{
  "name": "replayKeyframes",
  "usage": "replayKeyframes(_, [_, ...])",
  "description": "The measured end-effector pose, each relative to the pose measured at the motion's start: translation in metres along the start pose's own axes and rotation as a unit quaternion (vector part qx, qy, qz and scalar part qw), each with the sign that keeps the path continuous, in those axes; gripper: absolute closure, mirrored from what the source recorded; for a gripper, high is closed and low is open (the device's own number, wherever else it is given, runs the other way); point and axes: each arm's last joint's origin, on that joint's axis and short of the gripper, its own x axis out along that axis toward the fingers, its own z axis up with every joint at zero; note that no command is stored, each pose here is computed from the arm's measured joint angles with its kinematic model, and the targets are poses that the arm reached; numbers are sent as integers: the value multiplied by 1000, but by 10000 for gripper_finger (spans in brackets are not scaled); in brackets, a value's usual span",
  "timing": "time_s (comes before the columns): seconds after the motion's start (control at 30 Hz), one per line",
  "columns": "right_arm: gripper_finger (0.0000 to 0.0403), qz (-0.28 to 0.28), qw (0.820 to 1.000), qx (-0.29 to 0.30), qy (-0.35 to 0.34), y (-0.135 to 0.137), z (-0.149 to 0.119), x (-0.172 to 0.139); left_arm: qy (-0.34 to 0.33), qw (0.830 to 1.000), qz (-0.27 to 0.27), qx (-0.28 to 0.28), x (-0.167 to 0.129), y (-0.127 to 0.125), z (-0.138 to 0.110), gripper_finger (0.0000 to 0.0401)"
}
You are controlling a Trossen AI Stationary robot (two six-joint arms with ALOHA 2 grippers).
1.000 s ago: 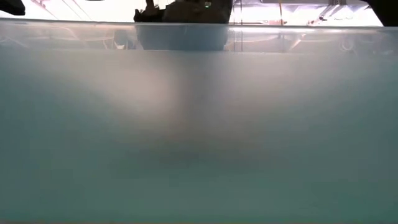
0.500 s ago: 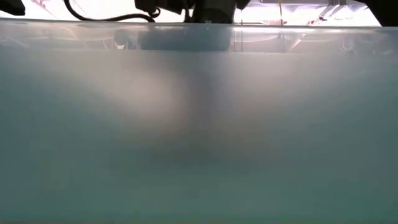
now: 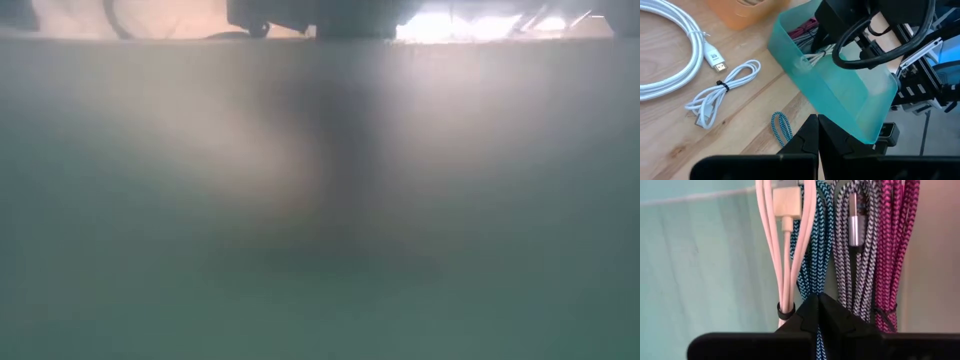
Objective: Sort cables
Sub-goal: Adjust the charger cables in the blue bin
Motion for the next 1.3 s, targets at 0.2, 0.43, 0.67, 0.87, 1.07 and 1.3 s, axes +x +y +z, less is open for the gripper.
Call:
replayKeyframes(0.2, [402, 0, 1000, 0, -4, 0, 1, 0, 2, 1000, 16, -5, 10, 0, -8, 400])
replayKeyframes(0.43, [402, -15, 999, -1, -30, 0, 4, -12, 37, 999, 24, -11, 27, -3, -25, 400])
replayKeyframes(0.67, [403, 4, 994, 23, -107, 1, 15, -46, -5, 999, 32, -39, 33, -1, -27, 400])
replayKeyframes(0.87, [403, 14, 994, 23, -103, 6, 12, -49, -7, 999, 32, -38, 34, -1, -26, 400])
replayKeyframes(1.07, [403, 21, 994, 31, -107, 11, 10, -45, -3, 999, 33, -38, 34, -1, -26, 400])
replayKeyframes(1.3, [403, 16, 995, 45, -89, 9, 1, -31, 0, 999, 31, -37, 33, -1, -27, 400])
